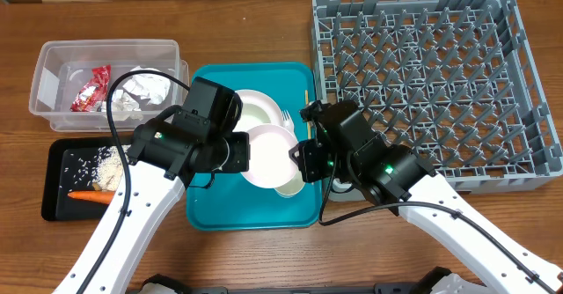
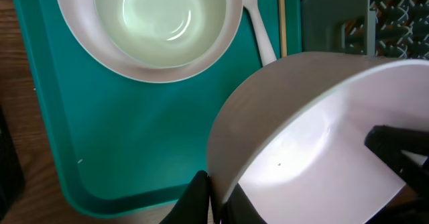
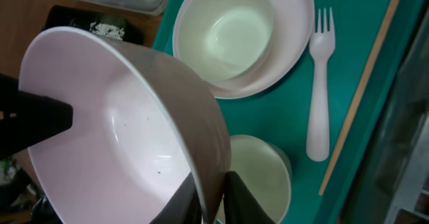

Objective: Sort waste into correct bins and load items into the dishwasher
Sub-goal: 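Close the right gripper on the pink bowl rim held by the left gripper, then open the left gripper and pull the bowl right with the right gripper, then carry the pink bowl with the right gripper over the dish rack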

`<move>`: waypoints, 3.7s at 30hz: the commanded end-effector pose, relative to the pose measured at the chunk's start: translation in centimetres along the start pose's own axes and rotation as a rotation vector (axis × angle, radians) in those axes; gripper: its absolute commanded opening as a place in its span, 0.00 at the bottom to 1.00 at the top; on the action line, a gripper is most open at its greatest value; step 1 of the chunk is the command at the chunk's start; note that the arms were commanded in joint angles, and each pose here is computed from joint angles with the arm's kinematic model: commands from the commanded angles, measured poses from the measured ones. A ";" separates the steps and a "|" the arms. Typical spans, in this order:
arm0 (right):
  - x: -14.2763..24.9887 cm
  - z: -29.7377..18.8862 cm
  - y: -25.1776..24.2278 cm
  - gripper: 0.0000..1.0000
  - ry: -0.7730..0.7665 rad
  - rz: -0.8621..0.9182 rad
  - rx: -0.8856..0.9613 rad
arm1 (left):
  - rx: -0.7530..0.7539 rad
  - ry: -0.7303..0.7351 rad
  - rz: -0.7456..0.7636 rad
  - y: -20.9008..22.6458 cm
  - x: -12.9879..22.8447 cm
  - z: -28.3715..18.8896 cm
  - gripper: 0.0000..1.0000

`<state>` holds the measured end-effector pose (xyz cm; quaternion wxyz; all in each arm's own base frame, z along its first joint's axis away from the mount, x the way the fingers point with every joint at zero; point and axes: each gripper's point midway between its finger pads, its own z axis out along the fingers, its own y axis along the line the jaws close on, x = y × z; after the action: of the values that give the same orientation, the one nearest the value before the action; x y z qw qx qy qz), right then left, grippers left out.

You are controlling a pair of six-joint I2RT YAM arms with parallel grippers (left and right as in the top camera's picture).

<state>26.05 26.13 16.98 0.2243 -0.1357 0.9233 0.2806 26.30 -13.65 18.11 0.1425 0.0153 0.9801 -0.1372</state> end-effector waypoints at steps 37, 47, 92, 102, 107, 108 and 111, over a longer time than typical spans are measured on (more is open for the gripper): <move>-6.5 -2.9 -6.9 0.04 -0.326 -0.140 0.481 | 0.014 -0.337 0.126 -1.9 -7.7 -10.4 1.00; -9.0 -4.0 -6.6 0.04 -0.402 -0.306 0.546 | 0.007 -0.338 0.124 -1.8 -7.7 -10.4 1.00; -25.1 -12.1 -22.0 0.04 -0.811 -0.720 1.284 | 0.007 -0.338 0.124 -1.8 -7.7 -10.4 1.00; -24.7 -8.9 -25.3 0.04 -0.750 -0.766 1.219 | 0.007 -0.338 0.124 -1.8 -7.7 -10.4 1.00; -24.5 -8.7 -27.6 0.04 -0.764 -0.738 1.180 | 0.007 -0.338 0.124 -1.8 -7.7 -10.4 1.00; -24.5 -8.8 -28.0 0.04 -0.779 -0.715 1.160 | 0.007 -0.338 0.124 -1.8 -7.7 -10.4 1.00; -24.3 -8.4 -29.1 0.04 -0.792 -0.686 1.114 | 0.007 -0.338 0.124 -1.8 -7.7 -10.4 1.00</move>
<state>54.50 0.84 22.03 0.6280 -0.1802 0.6843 -0.3237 30.56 -12.75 29.41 0.2978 0.0478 0.9437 -0.1362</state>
